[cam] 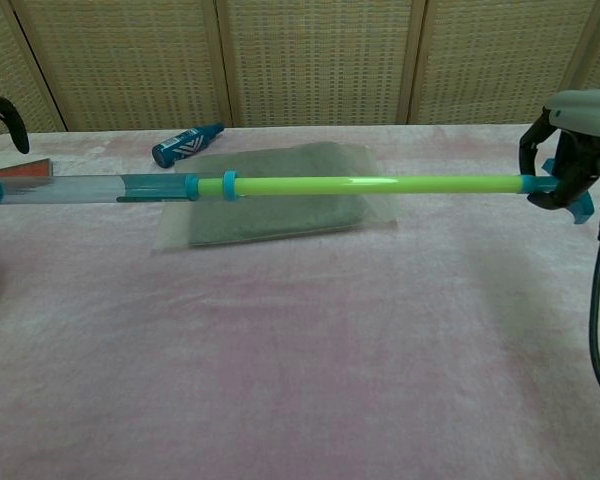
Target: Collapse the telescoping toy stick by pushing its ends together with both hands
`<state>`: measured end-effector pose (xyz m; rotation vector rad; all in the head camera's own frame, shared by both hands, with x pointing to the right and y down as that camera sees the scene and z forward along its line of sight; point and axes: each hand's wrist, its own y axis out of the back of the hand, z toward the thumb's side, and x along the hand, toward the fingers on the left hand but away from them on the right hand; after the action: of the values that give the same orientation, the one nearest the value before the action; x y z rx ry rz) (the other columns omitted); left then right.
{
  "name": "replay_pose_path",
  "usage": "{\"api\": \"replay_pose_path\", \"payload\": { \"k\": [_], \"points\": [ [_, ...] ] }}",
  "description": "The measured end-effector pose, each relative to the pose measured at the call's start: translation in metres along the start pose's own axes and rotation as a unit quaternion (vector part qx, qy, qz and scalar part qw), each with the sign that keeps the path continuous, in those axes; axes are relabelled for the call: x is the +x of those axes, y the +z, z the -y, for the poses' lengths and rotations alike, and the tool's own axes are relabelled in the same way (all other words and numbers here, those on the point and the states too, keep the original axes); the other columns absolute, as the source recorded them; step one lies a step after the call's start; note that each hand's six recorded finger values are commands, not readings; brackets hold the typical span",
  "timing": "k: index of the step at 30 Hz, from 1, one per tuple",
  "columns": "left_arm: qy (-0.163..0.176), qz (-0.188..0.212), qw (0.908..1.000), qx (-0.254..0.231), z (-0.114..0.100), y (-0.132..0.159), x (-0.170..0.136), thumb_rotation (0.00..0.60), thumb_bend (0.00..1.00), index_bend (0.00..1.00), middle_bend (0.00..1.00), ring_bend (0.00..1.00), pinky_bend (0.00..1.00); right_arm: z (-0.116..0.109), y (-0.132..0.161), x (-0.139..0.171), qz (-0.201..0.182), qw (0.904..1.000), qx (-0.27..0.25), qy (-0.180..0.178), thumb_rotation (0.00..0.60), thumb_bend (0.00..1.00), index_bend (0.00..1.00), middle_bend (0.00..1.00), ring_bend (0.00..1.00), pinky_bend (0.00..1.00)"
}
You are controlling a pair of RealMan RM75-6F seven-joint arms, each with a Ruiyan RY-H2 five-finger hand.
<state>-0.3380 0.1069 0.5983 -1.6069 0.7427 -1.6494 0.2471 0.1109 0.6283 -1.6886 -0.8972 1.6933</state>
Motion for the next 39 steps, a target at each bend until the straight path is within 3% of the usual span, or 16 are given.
{"api": "replay_pose_path", "payload": {
  "k": [7,14,22,39],
  "points": [
    [-0.009,0.000,1.0000,0.005,0.007,0.002,0.002,0.600,0.26,0.34,0.79,0.69,0.63,-0.002,-0.001,0.002,0.001,1.0000,-0.004,0.000,0.600,0.58,0.85,1.00,0.97,0.90],
    [-0.013,0.000,0.9999,0.007,0.013,0.003,0.003,0.600,0.28,0.43,0.79,0.69,0.63,-0.004,0.000,0.004,-0.001,1.0000,-0.009,0.003,0.600,0.58,0.85,1.00,0.97,0.90],
    [-0.011,-0.001,0.9999,0.007,0.019,0.004,0.006,0.600,0.46,0.56,0.81,0.71,0.63,-0.004,0.002,0.006,-0.004,1.0000,-0.008,0.003,0.600,0.58,0.85,1.00,0.97,0.90],
    [-0.006,0.031,0.9990,-0.033,0.014,0.024,-0.006,0.600,0.46,0.54,0.81,0.71,0.63,0.003,0.019,0.014,-0.027,0.9996,0.008,0.008,0.600,0.58,0.85,1.00,0.97,0.90]
  ]
}}
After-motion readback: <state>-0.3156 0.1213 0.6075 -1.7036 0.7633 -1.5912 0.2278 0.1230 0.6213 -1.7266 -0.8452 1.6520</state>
